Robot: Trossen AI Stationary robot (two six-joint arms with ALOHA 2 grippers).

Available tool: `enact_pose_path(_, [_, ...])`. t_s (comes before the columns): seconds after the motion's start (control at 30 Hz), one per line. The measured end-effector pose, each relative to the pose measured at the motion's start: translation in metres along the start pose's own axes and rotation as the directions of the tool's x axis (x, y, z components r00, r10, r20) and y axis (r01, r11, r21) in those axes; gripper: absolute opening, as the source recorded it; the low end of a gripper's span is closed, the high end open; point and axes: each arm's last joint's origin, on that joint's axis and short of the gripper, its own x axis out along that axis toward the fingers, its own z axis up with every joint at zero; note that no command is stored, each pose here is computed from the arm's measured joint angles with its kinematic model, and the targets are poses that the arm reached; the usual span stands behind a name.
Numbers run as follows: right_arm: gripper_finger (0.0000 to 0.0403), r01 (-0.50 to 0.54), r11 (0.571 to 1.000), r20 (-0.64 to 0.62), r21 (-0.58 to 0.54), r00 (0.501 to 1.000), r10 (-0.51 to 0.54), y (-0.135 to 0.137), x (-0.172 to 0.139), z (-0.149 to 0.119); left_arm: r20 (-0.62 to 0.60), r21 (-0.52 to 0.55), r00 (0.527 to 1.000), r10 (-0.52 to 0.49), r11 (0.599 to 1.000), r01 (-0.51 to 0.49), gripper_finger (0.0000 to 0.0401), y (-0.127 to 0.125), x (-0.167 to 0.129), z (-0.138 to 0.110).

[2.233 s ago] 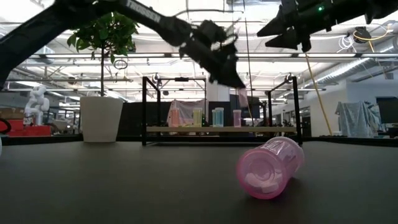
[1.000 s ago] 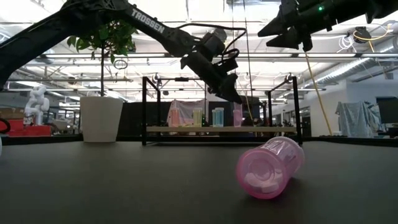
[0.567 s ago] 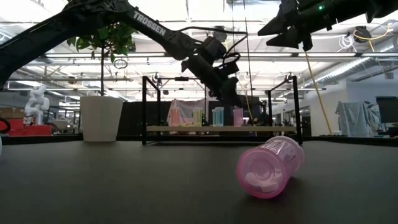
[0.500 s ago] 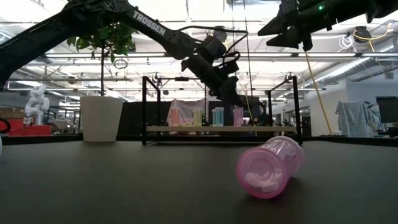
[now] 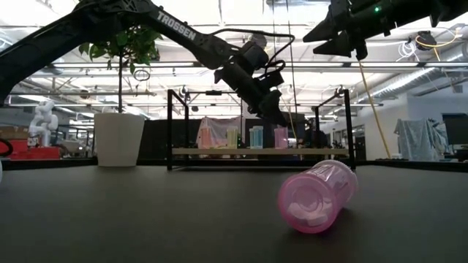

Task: Pick and place medicine bottles onto shelf by color
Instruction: Put the top violet pill bottle on the shelf aligned with the other violet pill bottle, then put the pink pill bottle on the shelf aligned with the other pink pill bottles

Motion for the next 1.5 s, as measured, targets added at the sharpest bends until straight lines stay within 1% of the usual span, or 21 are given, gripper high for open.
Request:
enact_pose_path(0.8, [0.0259,0.0,1.0,0.0,0.016,1.0,0.0,0.0,0.0,0.0,-0.003,-0.002,1.0,0.012,1.0,-0.012,0.0122,0.0009,-0.0001,-0.0002])
enact_pose_path(1.2, [0.0259,0.0,1.0,0.0,0.023,1.0,0.0,0.0,0.0,0.0,-0.007,-0.018,0.999,0.035,0.999,-0.035,0.0182,0.0018,-0.0003,0.0])
enact_pose_path(1.33, [0.0259,0.0,1.0,0.0,0.023,1.0,0.0,0.0,0.0,0.0,-0.007,-0.018,0.999,0.035,0.999,-0.035,0.0192,0.0018,-0.0003,0.0])
enact_pose_path(1.5, [0.0259,-0.001,1.0,0.004,0.026,1.0,0.001,0.0001,0.0,0.0004,-0.007,-0.019,0.999,0.035,0.999,-0.035,0.0193,0.0019,-0.0005,0.0001])
